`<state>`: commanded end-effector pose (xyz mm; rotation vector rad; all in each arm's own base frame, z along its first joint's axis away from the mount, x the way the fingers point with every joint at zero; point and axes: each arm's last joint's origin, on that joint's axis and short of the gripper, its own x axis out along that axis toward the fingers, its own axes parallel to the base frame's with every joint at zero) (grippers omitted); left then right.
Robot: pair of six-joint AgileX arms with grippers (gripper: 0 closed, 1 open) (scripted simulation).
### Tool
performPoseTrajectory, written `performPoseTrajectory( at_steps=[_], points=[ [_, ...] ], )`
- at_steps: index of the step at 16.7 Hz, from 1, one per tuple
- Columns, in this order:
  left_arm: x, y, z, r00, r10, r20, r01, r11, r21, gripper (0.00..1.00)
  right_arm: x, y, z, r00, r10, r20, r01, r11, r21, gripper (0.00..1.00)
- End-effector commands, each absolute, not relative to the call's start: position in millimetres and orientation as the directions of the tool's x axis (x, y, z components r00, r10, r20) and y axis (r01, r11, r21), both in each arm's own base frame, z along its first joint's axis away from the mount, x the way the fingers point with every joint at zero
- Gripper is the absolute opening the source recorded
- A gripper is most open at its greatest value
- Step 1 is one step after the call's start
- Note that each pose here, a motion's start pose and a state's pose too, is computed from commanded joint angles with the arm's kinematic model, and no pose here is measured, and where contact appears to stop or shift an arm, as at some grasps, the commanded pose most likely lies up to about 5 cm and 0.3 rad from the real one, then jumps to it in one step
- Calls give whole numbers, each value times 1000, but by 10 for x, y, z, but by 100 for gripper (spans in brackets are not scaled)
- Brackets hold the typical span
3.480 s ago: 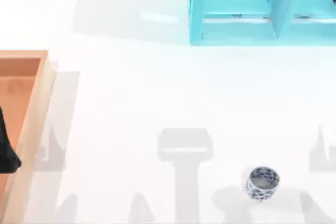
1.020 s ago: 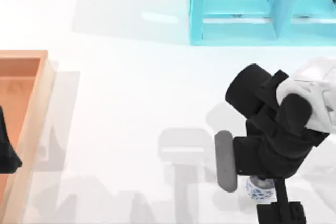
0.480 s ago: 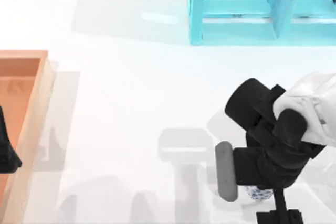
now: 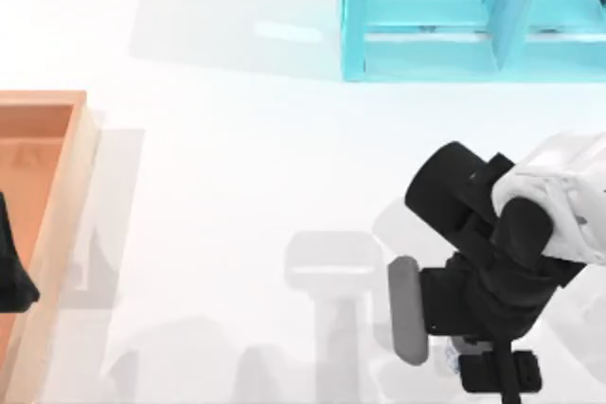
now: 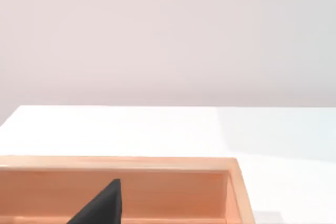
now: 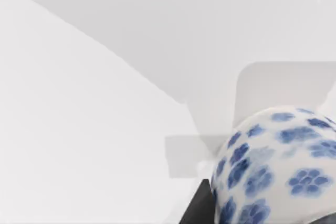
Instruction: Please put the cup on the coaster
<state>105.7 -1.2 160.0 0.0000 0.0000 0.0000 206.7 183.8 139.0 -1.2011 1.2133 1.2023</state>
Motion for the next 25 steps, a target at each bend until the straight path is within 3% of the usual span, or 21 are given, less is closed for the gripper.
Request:
performPoseTrajectory(
  at_steps=[3,4,14,17,20,23,25],
  points=[
    [1057,-12,1600,1000,0,0,0,1000,0,100,2067,1838,1390,0,1,-1000,-1000,10,0,2],
    [1057,-12,1600,1000,0,0,0,1000,0,100,2067,1838,1390,0,1,-1000,-1000,10,0,0],
    [1057,-12,1600,1000,0,0,0,1000,0,100,2098,1810,1403,0,1,-1000,-999,38,0,0],
    [1057,-12,1600,1000,0,0,0,1000,0,100,2287,1611,1479,1,3,-1000,-976,220,0,0],
    [1057,-12,1600,1000,0,0,0,1000,0,100,2541,1217,1598,2,5,-1000,-863,506,1,0],
    [1057,-12,1600,1000,0,0,0,1000,0,100,2748,634,1737,3,5,-1000,-603,798,2,0],
    [1057,-12,1600,1000,0,0,0,1000,0,100,2807,231,1841,12,5,-1000,-377,926,1,0]
  ],
)
